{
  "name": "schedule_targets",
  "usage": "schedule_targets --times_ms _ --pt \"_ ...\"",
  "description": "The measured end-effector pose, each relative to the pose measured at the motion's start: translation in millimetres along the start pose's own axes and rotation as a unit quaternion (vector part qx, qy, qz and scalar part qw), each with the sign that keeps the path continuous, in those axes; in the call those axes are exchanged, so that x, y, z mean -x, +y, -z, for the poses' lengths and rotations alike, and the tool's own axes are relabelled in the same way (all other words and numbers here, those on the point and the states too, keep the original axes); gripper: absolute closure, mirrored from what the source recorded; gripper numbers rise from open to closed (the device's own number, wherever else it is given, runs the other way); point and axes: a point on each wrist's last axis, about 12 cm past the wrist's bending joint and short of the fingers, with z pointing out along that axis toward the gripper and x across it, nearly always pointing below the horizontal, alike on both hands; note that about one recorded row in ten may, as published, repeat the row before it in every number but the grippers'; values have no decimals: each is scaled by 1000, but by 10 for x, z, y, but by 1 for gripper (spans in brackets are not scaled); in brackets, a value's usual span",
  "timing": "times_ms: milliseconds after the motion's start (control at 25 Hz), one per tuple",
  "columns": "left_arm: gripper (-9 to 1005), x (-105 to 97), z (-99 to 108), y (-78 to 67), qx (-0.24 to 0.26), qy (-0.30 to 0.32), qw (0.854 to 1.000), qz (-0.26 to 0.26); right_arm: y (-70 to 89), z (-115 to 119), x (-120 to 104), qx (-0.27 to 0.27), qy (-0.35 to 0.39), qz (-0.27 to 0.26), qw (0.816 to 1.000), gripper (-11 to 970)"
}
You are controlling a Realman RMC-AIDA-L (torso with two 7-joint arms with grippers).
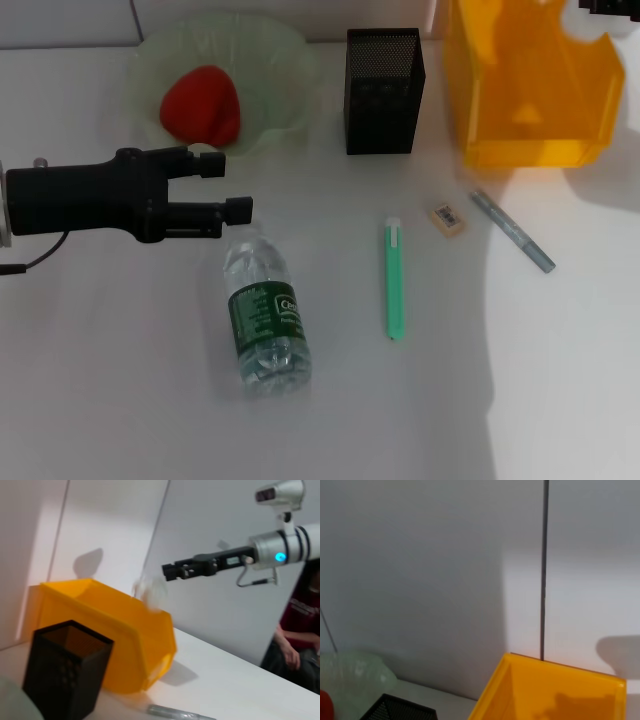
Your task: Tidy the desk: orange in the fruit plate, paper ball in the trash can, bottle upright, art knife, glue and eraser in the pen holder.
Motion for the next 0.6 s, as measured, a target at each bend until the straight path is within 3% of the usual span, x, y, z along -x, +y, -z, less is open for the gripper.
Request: schedule_targets --times_ms 160,200,320,480,560,600 --pt "136 161 21 89 35 16 998 46 -23 37 -53 6 -11 -11 1000 348" --pt "136 336 18 128 64 48 994 77 -35 90 -102 10 -17 -20 1000 318" --pt "136 506 -16 128 89 79 988 97 -56 157 -160 10 -23 -28 999 226" --pt "137 939 -196 15 140 139 975 107 -54 349 -356 34 -50 -39 997 197" --pt "137 1020 -256 -20 156 158 969 113 -7 465 -506 69 -75 -36 994 197" --pt "137 1199 -435 -105 198 211 948 130 16 509 -563 85 -87 -35 992 197"
